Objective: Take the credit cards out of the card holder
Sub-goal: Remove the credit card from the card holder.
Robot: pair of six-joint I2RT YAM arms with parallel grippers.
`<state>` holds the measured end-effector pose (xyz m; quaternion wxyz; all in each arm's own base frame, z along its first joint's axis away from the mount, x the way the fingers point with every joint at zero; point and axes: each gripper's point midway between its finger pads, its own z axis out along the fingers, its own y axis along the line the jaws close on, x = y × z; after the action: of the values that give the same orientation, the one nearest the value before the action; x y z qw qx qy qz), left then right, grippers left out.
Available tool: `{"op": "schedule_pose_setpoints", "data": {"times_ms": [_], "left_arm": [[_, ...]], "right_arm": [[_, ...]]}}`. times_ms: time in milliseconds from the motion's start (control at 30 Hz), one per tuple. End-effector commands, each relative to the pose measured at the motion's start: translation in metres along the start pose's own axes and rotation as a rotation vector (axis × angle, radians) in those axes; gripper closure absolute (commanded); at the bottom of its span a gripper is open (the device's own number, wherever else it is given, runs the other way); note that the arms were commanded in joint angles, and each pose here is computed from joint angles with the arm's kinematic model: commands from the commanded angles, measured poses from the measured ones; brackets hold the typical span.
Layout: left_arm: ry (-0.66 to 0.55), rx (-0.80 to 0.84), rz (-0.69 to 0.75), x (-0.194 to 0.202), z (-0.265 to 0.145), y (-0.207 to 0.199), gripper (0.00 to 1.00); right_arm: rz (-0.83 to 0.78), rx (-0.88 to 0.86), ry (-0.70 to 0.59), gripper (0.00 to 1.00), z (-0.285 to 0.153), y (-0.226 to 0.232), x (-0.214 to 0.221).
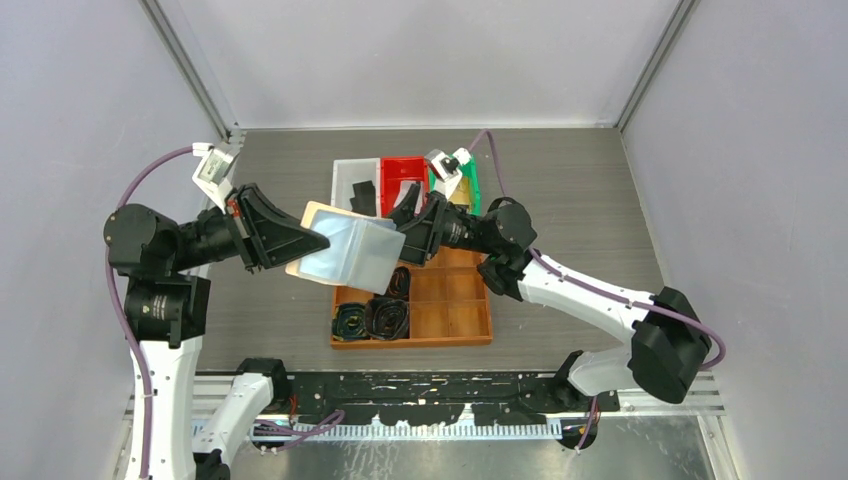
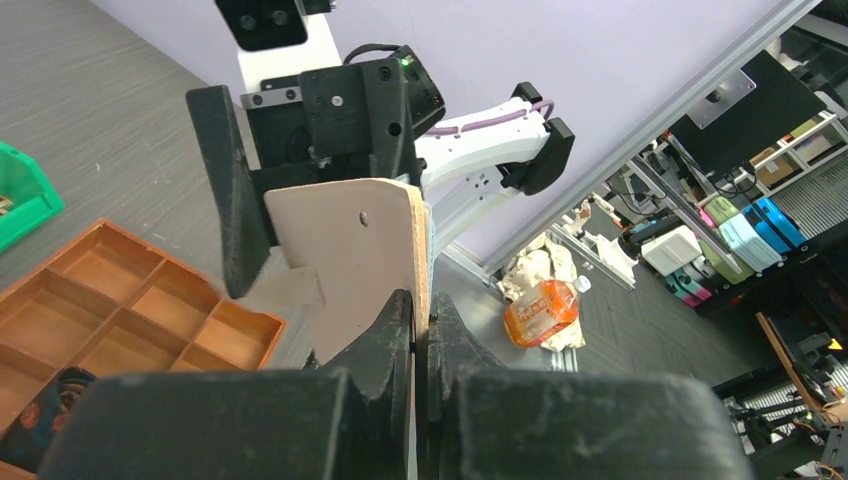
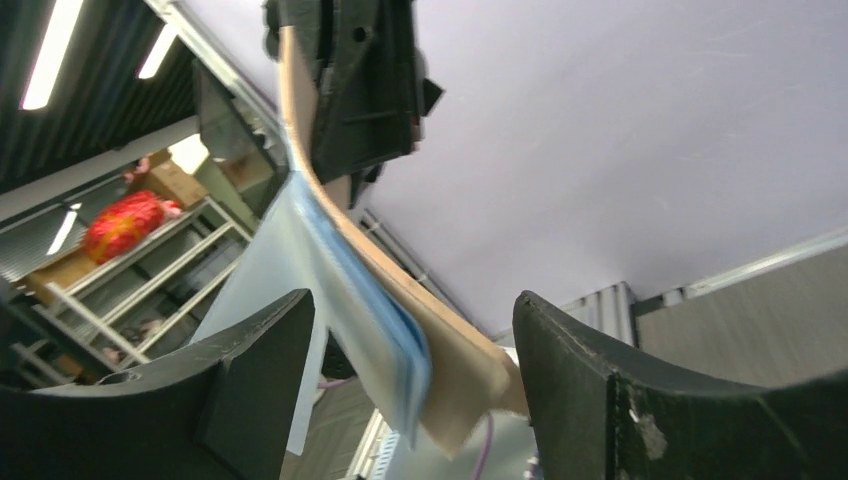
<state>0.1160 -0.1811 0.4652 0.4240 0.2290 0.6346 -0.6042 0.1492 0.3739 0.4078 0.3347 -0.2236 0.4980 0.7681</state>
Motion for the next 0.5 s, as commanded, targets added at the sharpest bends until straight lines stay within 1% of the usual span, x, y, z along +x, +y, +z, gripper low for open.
{"op": "schedule_pose_setpoints", "data": {"times_ms": [0, 100, 233, 333, 467], "left_arm": [[-0.006, -0.006, 0.049, -0.002, 0.0, 0.004, 1.0], [-0.003, -0.009, 0.051, 0.0, 0.0, 0.006, 1.0], [0.001, -0.023, 0.061, 0.003, -0.001, 0.011, 1.0], [0.005, -0.026, 0.068, 0.005, -0.001, 0.011, 1.0], [0.01, -0.027, 0.08, 0.009, -0.002, 0.011, 1.0]], "right_arm": [[-0.064, -0.204, -0.02, 0.22, 0.008, 0.066, -0.013], [-0.07, -0.165, 0.006, 0.23, 0.013, 0.068, -0.006], [-0.114, -0.065, 0.059, 0.27, 0.027, 0.067, 0.008], [-0.163, 0.035, 0.083, 0.35, 0.031, 0.056, 0.016], [-0.163, 0.073, 0.066, 0.5, 0.031, 0.053, 0.014]]}}
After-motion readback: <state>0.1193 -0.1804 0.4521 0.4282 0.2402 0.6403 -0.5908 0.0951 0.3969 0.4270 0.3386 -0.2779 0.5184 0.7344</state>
